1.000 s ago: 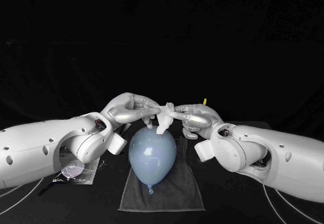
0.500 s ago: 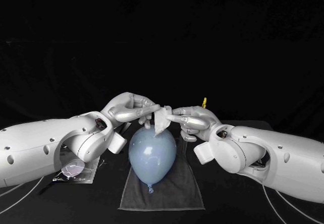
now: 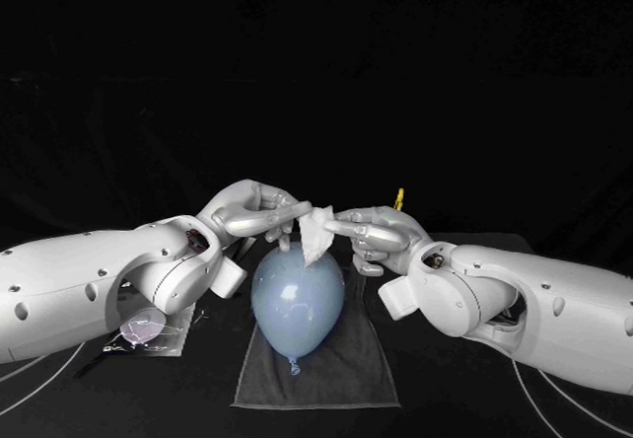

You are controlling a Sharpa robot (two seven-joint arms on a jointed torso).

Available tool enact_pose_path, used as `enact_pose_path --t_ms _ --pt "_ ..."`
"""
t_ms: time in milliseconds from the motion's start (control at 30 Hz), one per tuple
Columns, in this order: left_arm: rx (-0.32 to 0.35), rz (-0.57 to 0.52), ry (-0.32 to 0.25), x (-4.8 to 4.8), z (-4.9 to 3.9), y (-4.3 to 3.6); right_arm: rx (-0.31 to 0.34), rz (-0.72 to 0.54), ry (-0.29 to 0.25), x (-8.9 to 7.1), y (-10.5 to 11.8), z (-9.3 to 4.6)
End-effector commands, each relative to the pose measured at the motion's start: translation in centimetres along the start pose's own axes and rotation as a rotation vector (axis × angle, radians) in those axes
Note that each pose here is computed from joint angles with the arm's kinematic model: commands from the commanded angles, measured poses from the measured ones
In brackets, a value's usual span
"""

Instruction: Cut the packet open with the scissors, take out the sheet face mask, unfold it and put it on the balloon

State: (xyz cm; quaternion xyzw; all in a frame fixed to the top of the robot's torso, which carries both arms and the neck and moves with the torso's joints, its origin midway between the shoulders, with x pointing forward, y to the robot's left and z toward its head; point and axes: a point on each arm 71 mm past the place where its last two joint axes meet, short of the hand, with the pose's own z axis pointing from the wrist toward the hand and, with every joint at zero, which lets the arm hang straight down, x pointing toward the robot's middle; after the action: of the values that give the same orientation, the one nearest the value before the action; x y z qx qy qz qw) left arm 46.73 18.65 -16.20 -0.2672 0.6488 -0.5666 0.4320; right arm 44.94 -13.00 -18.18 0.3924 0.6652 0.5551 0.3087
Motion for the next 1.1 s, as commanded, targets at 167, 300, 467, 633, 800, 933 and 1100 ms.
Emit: enact_pose_path --t_ms 167,300,467,633,800,933,1100 --pt "-0.006 0.01 0.003 0.01 -0.02 -0.02 -0.008 -0.009 -0.017 -0.26 0.01 0.08" --pt "-0.008 -0.003 0.011 0.06 -0.05 -0.01 -0.01 -0.012 -0.022 -0.27 0.0 0.12" --pt "-0.013 -0.02 0.029 0.24 -0.06 0.0 -0.017 -0.02 -0.03 -0.25 0.01 0.16" --pt "-0.031 -0.031 0.051 0.44 -0.05 0.11 -0.023 -0.025 -0.036 -0.26 0.01 0.15" --pt "-0.043 -0.034 0.061 0.5 -0.06 0.2 -0.027 -0.027 -0.039 -0.25 0.01 0.12" --pt "-0.052 -0.034 0.07 0.53 -0.06 0.28 -0.031 -0.028 -0.042 -0.25 0.03 0.08" --pt "-0.064 -0.021 0.083 0.62 -0.08 0.37 -0.036 -0.028 -0.044 -0.26 0.06 0.01"
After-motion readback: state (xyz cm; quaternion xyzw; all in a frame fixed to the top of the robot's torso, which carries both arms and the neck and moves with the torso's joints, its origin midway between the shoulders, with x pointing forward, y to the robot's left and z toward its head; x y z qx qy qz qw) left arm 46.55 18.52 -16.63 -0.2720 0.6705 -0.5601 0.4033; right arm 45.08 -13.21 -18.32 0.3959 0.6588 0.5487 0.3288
